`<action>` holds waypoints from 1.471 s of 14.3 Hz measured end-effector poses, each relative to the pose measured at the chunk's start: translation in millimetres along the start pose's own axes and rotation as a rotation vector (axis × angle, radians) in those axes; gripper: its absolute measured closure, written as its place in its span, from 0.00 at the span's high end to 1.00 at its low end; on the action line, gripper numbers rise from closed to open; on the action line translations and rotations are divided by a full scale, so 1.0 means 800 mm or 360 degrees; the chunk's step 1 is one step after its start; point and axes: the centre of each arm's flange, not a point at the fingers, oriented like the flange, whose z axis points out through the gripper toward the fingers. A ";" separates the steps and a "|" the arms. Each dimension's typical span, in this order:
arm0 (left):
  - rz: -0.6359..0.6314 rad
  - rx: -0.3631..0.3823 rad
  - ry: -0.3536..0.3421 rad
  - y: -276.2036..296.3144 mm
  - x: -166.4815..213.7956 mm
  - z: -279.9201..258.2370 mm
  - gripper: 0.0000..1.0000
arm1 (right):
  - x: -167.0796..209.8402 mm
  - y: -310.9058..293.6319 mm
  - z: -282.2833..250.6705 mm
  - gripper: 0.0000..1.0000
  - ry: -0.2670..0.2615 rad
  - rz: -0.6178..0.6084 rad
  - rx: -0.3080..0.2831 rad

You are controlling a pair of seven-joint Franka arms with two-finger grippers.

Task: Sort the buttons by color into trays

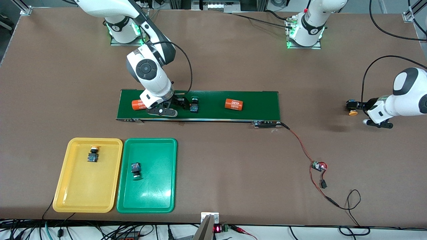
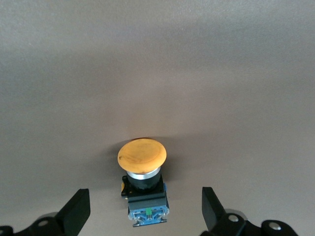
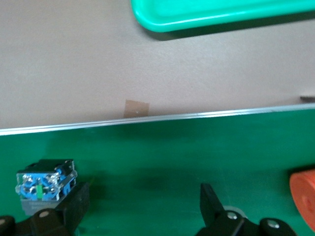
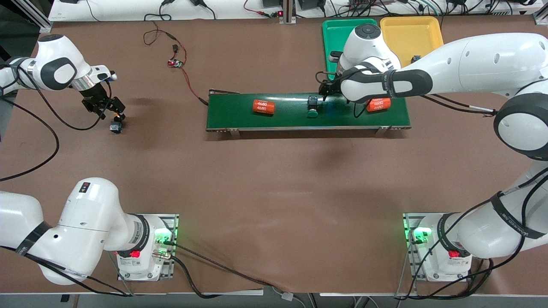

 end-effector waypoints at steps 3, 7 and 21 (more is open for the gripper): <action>-0.0017 -0.0006 -0.0009 0.007 -0.002 0.007 1.00 | 0.001 0.002 0.000 1.00 0.0001 -0.0035 -0.0001; -0.0038 -0.0016 -0.0011 0.002 -0.003 0.018 1.00 | 0.005 0.004 -0.003 1.00 0.0010 -0.0043 0.0001; 0.0123 0.0053 0.0002 0.073 0.016 -0.025 0.41 | 0.004 0.006 -0.006 1.00 -0.0005 -0.0049 -0.0017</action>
